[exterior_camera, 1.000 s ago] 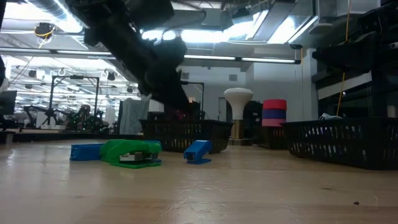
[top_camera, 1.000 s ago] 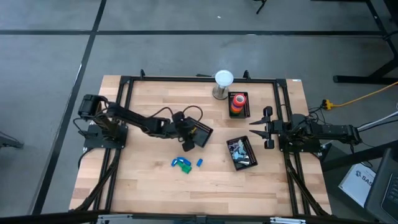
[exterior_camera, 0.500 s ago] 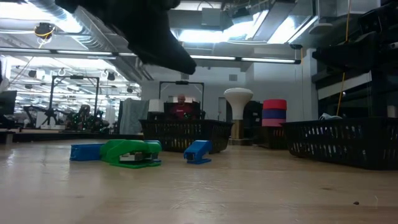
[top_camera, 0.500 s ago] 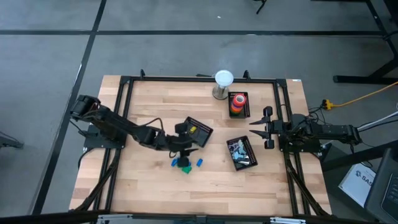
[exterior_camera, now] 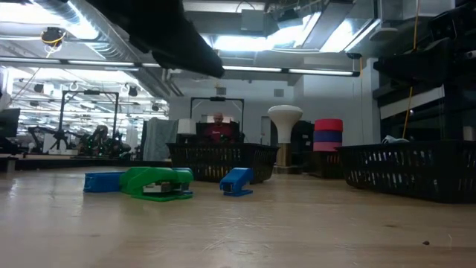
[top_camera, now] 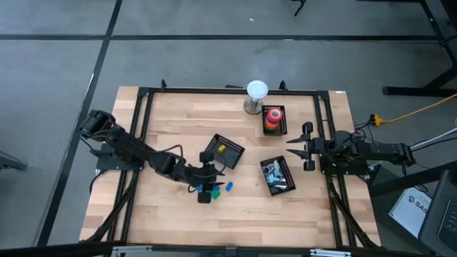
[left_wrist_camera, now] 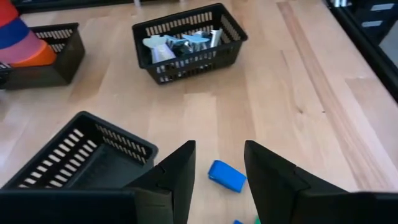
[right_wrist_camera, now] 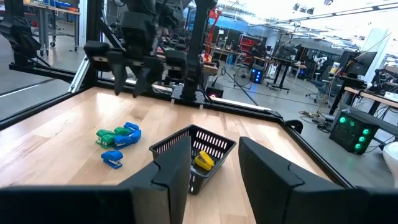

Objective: Pick and place Stapler, Stapler remover, tape
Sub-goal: Put the blue stapler into the center black bin

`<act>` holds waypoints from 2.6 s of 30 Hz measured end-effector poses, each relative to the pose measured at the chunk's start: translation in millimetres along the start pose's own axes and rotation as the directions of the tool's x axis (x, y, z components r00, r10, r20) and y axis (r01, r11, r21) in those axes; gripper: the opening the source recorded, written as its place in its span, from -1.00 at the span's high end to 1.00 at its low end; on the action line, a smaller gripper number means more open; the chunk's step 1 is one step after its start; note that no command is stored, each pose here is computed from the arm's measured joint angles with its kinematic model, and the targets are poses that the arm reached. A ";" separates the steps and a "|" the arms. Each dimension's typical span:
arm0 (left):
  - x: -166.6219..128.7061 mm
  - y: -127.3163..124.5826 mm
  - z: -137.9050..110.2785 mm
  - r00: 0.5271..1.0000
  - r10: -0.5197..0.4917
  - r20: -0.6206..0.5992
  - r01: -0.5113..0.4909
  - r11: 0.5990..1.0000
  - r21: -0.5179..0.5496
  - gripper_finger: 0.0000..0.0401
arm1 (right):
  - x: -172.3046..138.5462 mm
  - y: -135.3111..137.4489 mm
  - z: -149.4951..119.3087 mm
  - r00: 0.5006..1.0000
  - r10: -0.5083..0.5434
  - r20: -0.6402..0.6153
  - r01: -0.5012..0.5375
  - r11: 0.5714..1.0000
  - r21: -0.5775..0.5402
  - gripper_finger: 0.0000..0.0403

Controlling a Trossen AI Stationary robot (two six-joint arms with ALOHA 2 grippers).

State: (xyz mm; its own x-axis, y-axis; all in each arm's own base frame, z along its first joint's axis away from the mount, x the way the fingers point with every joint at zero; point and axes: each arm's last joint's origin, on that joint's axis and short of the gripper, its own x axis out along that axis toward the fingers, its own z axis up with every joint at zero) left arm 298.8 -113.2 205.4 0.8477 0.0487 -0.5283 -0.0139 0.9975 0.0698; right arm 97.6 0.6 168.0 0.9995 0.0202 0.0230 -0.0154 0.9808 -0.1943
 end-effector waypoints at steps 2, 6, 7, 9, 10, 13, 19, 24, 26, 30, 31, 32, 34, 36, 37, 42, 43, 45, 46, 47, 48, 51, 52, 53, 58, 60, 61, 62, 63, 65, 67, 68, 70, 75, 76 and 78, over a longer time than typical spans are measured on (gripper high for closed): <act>-1.1 -2.9 -0.5 1.000 -0.008 0.001 0.008 1.000 0.005 0.33 | 0.0 0.0 0.0 1.000 0.000 0.000 0.000 1.000 0.000 0.30; -2.4 -6.3 -1.0 1.000 -0.018 0.002 0.018 1.000 0.008 0.34 | 0.0 0.0 0.0 1.000 0.000 0.000 0.000 1.000 0.000 0.30; -2.7 -7.0 -1.1 1.000 -0.019 0.002 0.019 1.000 0.009 0.34 | 0.0 0.0 0.0 1.000 0.000 0.000 0.000 1.000 0.000 0.30; -2.9 -7.5 -1.2 1.000 -0.014 0.003 0.014 1.000 -0.001 0.34 | 0.0 0.0 0.0 1.000 0.000 0.000 0.000 1.000 0.000 0.30; -3.2 -8.3 -1.4 1.000 -0.015 0.003 0.015 1.000 -0.010 0.34 | 0.0 0.0 0.0 1.000 0.000 0.000 0.000 1.000 0.000 0.30; -3.5 -9.3 -2.8 0.999 -0.037 -0.013 0.037 0.999 -0.016 0.34 | 0.0 0.0 0.0 1.000 0.000 0.000 0.000 1.000 0.000 0.30; -8.2 -17.9 -15.6 0.987 -0.093 -0.130 0.091 0.996 -0.027 0.34 | 0.0 0.0 0.0 1.000 0.000 0.000 0.000 1.000 0.000 0.30; -15.9 -27.5 -29.4 0.967 -0.091 -0.237 0.079 0.995 -0.059 0.34 | 0.0 0.0 0.0 1.000 0.000 0.000 0.000 1.000 0.000 0.30; -19.6 -31.5 -34.5 0.957 -0.090 -0.275 0.075 0.995 -0.066 0.34 | 0.0 0.0 0.0 1.000 0.000 0.000 0.000 1.000 0.000 0.30; -25.6 -36.3 -43.2 0.937 -0.079 -0.342 0.024 0.986 -0.162 0.34 | 0.0 0.0 0.0 1.000 0.000 0.000 0.000 1.000 0.000 0.30; -26.6 -36.3 -45.1 0.931 -0.072 -0.358 -0.004 0.978 -0.208 0.34 | 0.0 0.0 0.0 1.000 0.000 0.000 0.000 1.000 0.000 0.30; -27.4 -35.6 -47.0 0.924 -0.063 -0.376 -0.036 0.967 -0.251 0.34 | 0.0 0.0 0.0 1.000 0.000 0.000 0.000 1.000 0.000 0.30; -28.2 -33.5 -50.9 0.913 -0.044 -0.405 -0.093 0.945 -0.314 0.34 | 0.0 0.0 0.0 1.000 0.000 0.000 0.000 1.000 0.000 0.30; -27.3 -30.1 -55.8 0.909 -0.021 -0.416 -0.139 0.927 -0.349 0.34 | 0.0 0.0 0.0 1.000 0.000 0.000 0.000 1.000 0.000 0.30; -26.6 -28.0 -58.2 0.907 -0.006 -0.421 -0.162 0.918 -0.362 0.34 | 0.0 0.0 0.0 1.000 0.000 0.000 0.000 1.000 0.000 0.30; -23.4 -19.4 -64.7 0.900 0.035 -0.434 -0.240 0.872 -0.426 0.34 | 0.0 0.0 0.0 1.000 0.000 0.000 0.000 1.000 0.000 0.30; -23.0 -18.4 -65.1 0.898 0.034 -0.438 -0.243 0.869 -0.431 0.34 | 0.0 0.0 0.0 1.000 0.000 0.000 0.000 1.000 0.000 0.30; -21.2 -18.4 -66.0 0.896 0.028 -0.443 -0.242 0.868 -0.434 0.34 | 0.0 0.0 0.0 1.000 0.000 0.000 0.000 1.000 0.000 0.30; -20.3 -18.8 -66.8 0.894 0.025 -0.448 -0.241 0.869 -0.433 0.34 | 0.0 0.0 0.0 1.000 0.000 0.000 0.000 1.000 0.000 0.30; -19.1 -19.3 -67.9 0.892 0.024 -0.451 -0.242 0.869 -0.431 0.34 | 0.0 0.0 0.0 1.000 0.000 0.000 0.000 1.000 0.000 0.30; -16.7 -20.4 -69.0 0.893 0.020 -0.450 -0.238 0.869 -0.434 0.34 | 0.0 0.0 0.0 1.000 0.000 0.000 0.000 1.000 0.000 0.30; -11.2 -24.0 -73.9 0.887 0.012 -0.461 -0.227 0.882 -0.414 0.34 | 0.0 0.0 0.0 1.000 0.000 0.000 0.000 1.000 0.000 0.30; -8.5 -25.3 -74.8 0.890 0.005 -0.456 -0.217 0.884 -0.413 0.34 | 0.0 0.0 0.0 1.000 0.000 0.000 0.000 1.000 0.000 0.30; -6.9 -26.0 -75.8 0.890 0.004 -0.457 -0.213 0.888 -0.408 0.34 | 0.0 0.0 0.0 1.000 0.000 0.000 0.000 1.000 0.000 0.30; -1.6 -27.4 -82.6 0.875 0.010 -0.484 -0.226 0.893 -0.389 0.34 | 0.0 0.0 0.0 1.000 0.000 0.000 0.000 1.000 0.000 0.30; 0.0 -27.8 -84.8 0.870 0.012 -0.493 -0.230 0.895 -0.383 0.34 | 0.0 0.0 0.1 1.000 0.000 0.001 0.000 1.000 0.000 0.30; 0.3 -27.7 -85.3 0.869 0.015 -0.494 -0.232 0.895 -0.381 0.34 | 0.0 0.0 0.0 1.000 0.000 0.000 0.000 1.000 0.000 0.30; 0.4 -27.8 -85.2 0.870 0.015 -0.493 -0.232 0.895 -0.381 0.34 | 0.0 0.0 0.0 1.000 0.000 0.000 0.000 1.000 0.001 0.30; 0.4 -27.6 -85.2 0.871 0.019 -0.492 -0.234 0.895 -0.380 0.34 | 0.0 0.0 0.1 1.000 0.000 0.001 0.000 1.000 0.001 0.30; 0.9 -27.1 -84.9 0.873 0.029 -0.486 -0.231 0.903 -0.362 0.34 | 0.0 0.0 0.0 1.000 0.000 0.000 0.000 1.000 0.001 0.30; 1.3 -27.0 -84.2 0.879 0.037 -0.476 -0.222 0.914 -0.338 0.34 | 0.0 0.0 0.0 1.000 0.000 0.000 0.000 1.000 0.001 0.30; 1.6 -27.3 -83.8 0.881 0.035 -0.471 -0.212 0.920 -0.329 0.34 | 0.0 0.0 0.0 1.000 0.000 0.000 0.000 1.000 0.001 0.30; 1.8 -28.2 -83.2 0.883 0.019 -0.469 -0.185 0.933 -0.310 0.34 | 0.0 0.0 0.0 1.000 0.000 0.000 0.000 1.000 0.001 0.30; 0.1 -31.6 -84.7 0.868 -0.037 -0.496 -0.121 0.951 -0.284 0.34 | 0.0 0.0 0.0 1.000 0.000 0.000 0.000 1.000 0.001 0.30; -0.3 -32.3 -85.0 0.868 -0.038 -0.496 -0.119 0.952 -0.282 0.34 | 0.0 0.0 0.0 1.000 0.000 0.000 0.000 1.000 0.001 0.30; -0.6 -33.1 -84.9 0.870 -0.035 -0.491 -0.119 0.953 -0.279 0.34 | 0.0 0.0 0.0 1.000 0.000 0.001 0.000 1.000 0.001 0.30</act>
State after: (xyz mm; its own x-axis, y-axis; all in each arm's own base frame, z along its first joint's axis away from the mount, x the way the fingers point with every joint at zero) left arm 253.8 -141.9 131.5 0.4777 0.0327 -0.8779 -0.2620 0.9591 -0.1068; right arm 97.6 0.6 168.0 0.9995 0.0204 0.0235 -0.0155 0.9810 -0.1932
